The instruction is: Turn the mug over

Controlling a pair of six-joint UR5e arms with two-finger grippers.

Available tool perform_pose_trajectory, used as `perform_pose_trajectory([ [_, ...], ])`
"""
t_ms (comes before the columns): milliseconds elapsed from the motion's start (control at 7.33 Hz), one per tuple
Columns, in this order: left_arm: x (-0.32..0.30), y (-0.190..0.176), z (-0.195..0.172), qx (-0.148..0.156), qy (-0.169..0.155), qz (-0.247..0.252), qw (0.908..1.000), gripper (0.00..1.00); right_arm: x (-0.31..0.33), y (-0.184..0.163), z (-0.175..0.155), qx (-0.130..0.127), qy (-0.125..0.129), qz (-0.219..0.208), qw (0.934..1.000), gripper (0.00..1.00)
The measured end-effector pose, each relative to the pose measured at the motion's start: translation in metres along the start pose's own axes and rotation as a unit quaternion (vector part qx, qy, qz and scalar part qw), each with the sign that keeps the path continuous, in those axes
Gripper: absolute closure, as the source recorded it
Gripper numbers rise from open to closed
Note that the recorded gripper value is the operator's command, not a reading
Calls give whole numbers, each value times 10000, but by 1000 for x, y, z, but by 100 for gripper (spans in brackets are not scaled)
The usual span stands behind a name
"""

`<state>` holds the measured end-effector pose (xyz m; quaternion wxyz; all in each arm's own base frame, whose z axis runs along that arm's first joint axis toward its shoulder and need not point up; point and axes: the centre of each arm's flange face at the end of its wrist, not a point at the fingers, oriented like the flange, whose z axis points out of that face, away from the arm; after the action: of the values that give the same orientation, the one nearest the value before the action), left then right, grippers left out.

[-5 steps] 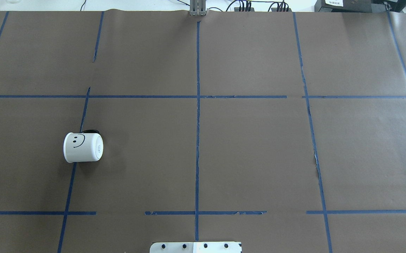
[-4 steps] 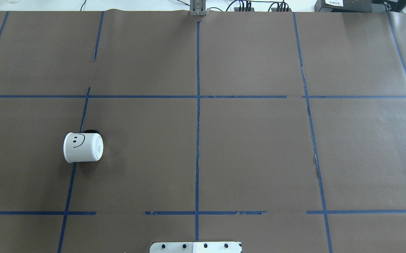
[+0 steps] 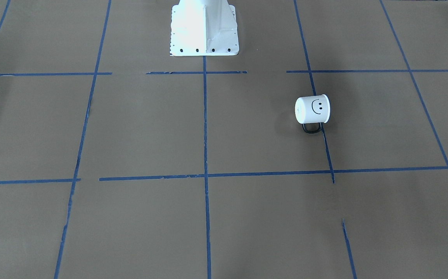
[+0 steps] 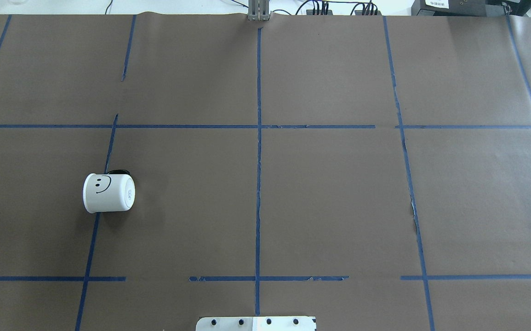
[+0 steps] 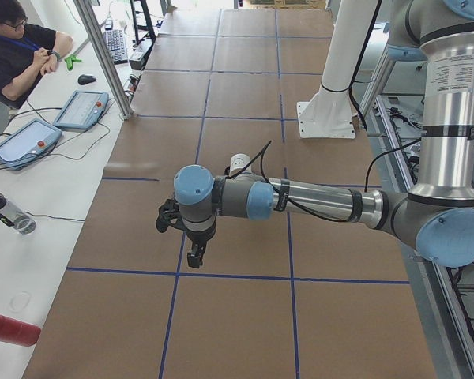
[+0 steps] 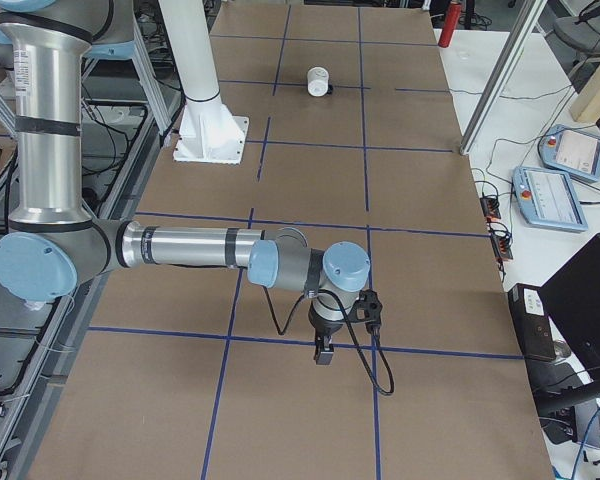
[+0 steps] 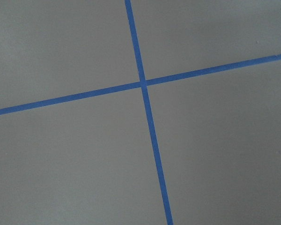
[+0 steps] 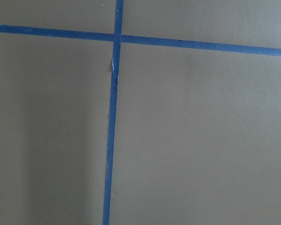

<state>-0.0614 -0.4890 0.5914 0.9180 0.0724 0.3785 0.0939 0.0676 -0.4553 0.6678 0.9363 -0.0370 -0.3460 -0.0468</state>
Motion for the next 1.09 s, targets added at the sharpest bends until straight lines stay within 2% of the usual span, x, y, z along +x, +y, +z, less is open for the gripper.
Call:
perform_pose_trajectory([
  [273, 8, -12, -6, 84, 5, 108, 9999, 0, 0, 0, 0, 0, 0, 0, 10000, 0],
  [545, 42, -28, 5, 142, 66, -57, 9999, 0, 0, 0, 0, 0, 0, 0, 10000, 0],
  [818, 89, -28, 40, 533, 269, -321, 9977, 0, 0, 0, 0, 0, 0, 0, 10000, 0],
  [1091, 137, -6, 76, 885, 721, -764, 9905, 0, 0, 0, 0, 0, 0, 0, 10000, 0],
])
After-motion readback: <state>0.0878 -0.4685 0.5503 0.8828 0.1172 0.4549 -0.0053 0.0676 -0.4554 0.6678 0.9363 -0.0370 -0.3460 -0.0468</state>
